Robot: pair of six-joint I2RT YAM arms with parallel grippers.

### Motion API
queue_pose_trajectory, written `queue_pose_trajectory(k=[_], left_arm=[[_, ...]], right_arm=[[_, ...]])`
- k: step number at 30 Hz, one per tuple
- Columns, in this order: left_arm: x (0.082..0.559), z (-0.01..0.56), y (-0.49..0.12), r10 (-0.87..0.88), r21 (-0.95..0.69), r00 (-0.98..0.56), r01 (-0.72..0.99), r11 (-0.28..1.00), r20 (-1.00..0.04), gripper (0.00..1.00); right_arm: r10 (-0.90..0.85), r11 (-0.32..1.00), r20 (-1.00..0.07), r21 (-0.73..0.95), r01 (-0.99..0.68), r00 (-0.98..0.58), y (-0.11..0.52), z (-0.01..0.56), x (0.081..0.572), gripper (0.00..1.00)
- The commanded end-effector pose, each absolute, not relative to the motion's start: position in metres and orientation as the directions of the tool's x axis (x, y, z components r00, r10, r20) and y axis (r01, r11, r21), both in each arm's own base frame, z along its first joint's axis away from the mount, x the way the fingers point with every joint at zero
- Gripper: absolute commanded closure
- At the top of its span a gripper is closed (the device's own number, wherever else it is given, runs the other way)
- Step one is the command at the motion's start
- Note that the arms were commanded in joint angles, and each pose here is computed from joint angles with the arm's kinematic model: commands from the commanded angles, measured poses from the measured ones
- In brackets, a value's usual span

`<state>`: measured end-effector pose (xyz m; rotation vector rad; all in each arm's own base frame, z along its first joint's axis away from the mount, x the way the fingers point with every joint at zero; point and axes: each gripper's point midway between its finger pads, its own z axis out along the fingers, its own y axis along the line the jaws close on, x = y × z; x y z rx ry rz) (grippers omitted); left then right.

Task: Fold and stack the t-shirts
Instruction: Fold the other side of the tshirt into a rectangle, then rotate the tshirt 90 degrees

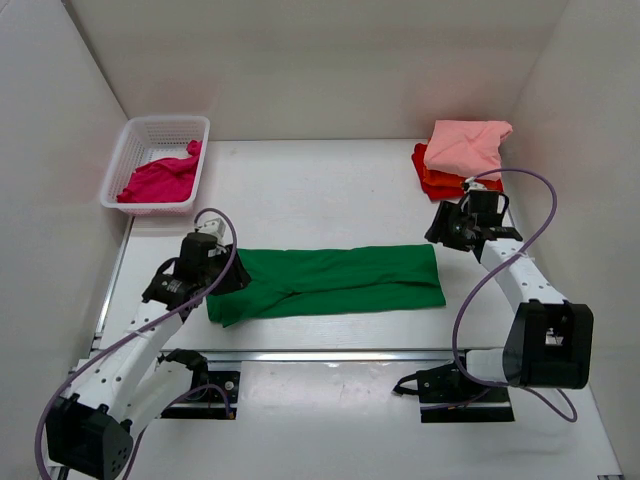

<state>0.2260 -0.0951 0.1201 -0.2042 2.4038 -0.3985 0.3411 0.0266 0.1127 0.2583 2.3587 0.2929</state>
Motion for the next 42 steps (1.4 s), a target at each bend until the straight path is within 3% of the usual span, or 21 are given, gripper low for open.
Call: queue_pose_trajectory(k=[1,3,8,14,18,25,28,32,36,39,41,42], left_arm=[[0.222,0.112,-0.117,-0.280,-0.421,-0.772,-0.018,0.907,-0.570,0.48],[0.218,0.099,-0.119,-0.277,-0.413,-0.787,-0.031,0.910,-0.551,0.48],[0.206,0.058,-0.123,-0.215,-0.320,-0.854,-0.060,0.946,-0.473,0.34],[0.238,0.037,-0.114,-0.199,-0.186,-0.853,-0.122,0.975,-0.483,0.42],[0.265,0.021,-0.118,-0.143,-0.087,-0.894,-0.117,0.989,-0.425,0.44],[0.359,0.021,-0.159,-0.155,-0.154,-0.882,-0.095,0.984,-0.445,0.52],[0.426,0.050,-0.180,-0.111,-0.145,-0.842,-0.039,0.989,-0.528,0.53],[0.479,0.023,-0.198,-0.025,-0.074,-0.881,0.012,0.997,-0.473,0.53],[0.543,0.017,-0.226,0.004,-0.084,-0.873,0.052,0.995,-0.488,0.53],[0.582,0.021,-0.243,-0.053,-0.193,-0.835,0.065,0.979,-0.548,0.51],[0.580,-0.004,-0.236,-0.068,-0.201,-0.854,0.044,0.979,-0.516,0.52],[0.591,0.016,-0.239,-0.081,-0.223,-0.817,0.059,0.973,-0.571,0.51]], right_arm=[[0.241,0.945,-0.654,0.326,0.020,-0.717,0.044,0.108,0.352,0.51],[0.227,0.942,-0.643,0.335,-0.001,-0.731,0.051,0.101,0.352,0.58],[0.116,0.944,-0.576,0.316,-0.090,-0.809,0.083,0.075,0.341,0.54],[0.122,0.948,-0.481,0.317,-0.042,-0.868,0.089,0.045,0.315,0.52],[0.136,0.956,-0.378,0.294,0.021,-0.916,0.087,0.032,0.287,0.51],[0.141,0.954,-0.216,0.291,0.074,-0.966,0.111,0.012,0.227,0.52],[0.152,0.947,-0.207,0.310,0.083,-0.966,0.129,0.008,0.202,0.53],[0.175,0.903,-0.197,0.423,0.077,-0.965,0.163,0.010,0.173,0.57],[0.164,0.862,-0.188,0.504,0.048,-0.968,0.199,0.015,0.156,0.58],[0.060,0.820,-0.208,0.569,-0.070,-0.976,0.235,0.023,0.142,0.59],[-0.053,0.796,-0.214,0.581,-0.171,-0.975,0.258,0.025,0.126,0.57],[-0.101,0.787,-0.232,0.576,-0.220,-0.967,0.266,0.023,0.127,0.56]])
